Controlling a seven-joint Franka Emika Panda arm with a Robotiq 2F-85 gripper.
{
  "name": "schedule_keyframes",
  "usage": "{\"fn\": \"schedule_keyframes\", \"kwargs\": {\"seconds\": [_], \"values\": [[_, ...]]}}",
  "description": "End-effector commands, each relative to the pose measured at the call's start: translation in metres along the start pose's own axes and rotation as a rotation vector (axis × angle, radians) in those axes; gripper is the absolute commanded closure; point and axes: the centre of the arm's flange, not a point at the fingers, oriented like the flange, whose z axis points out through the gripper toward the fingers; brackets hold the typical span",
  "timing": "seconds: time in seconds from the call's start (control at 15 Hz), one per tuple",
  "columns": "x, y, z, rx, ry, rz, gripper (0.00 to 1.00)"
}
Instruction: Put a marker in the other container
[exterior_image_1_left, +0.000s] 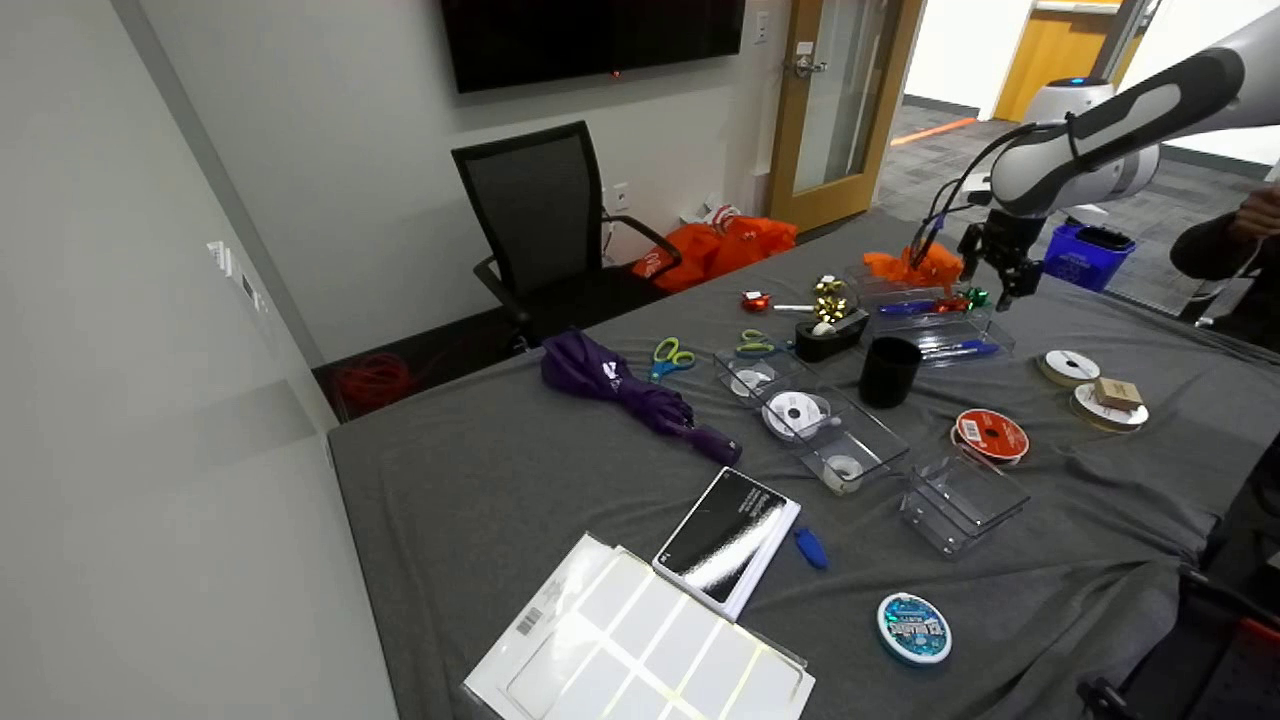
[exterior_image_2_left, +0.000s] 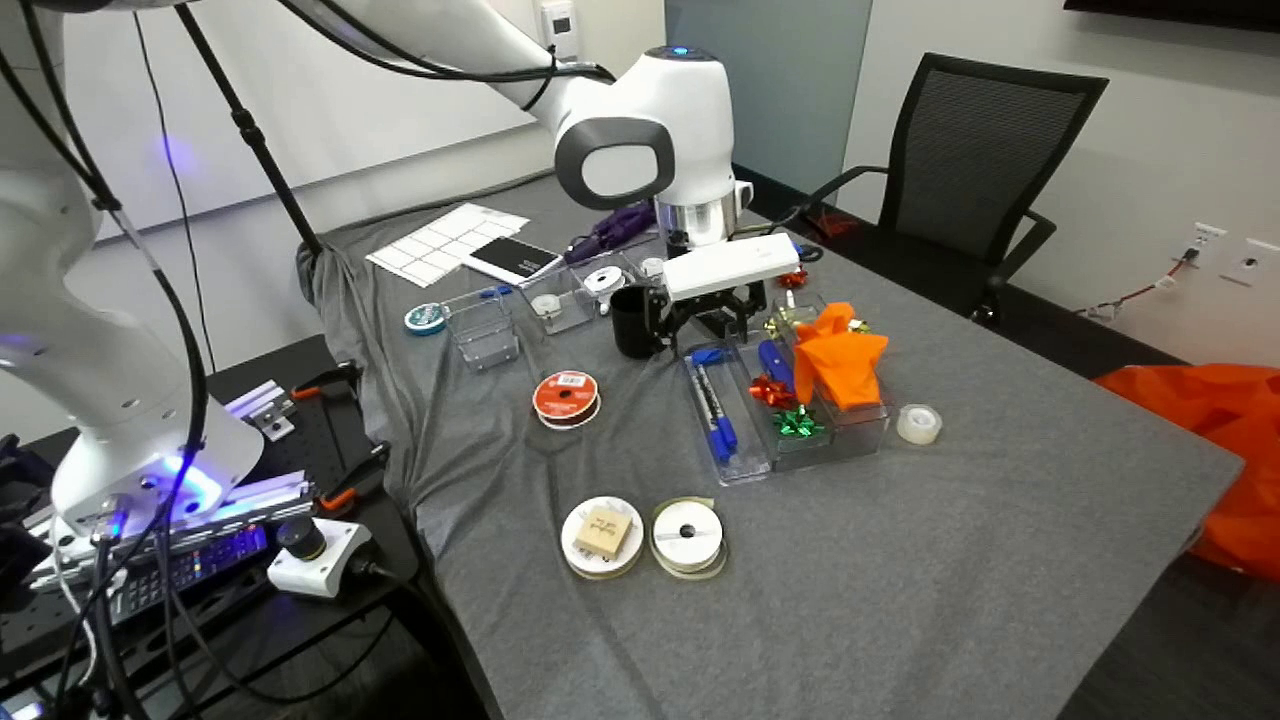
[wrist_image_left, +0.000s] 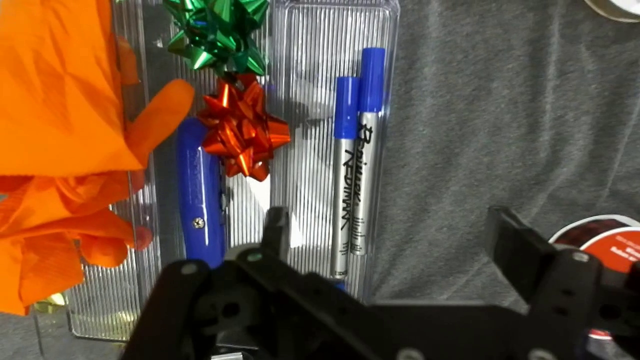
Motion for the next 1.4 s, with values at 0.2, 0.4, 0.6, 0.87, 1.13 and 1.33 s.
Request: {"fn": "schedule_keyframes", "kwargs": {"seconds": [0.2,0.4,0.6,0.87,1.13,1.33], "values": [[0.000,0.005,0.035,0.016,-0.006,-0.004,0.25],[0.002,0.008,0.046,0.027,-0.008,0.009,0.40],[0.003,0.014,0.054,0.027,-0.011,0.024,0.61],[0.001,0.024,0.064,0.018,-0.022,0.050,0.89],[0.000,0.033,0.081,0.010,-0.046,0.073,1.00],[0.000,0.033,0.095,0.013,-0.062,0.073,1.00]]}}
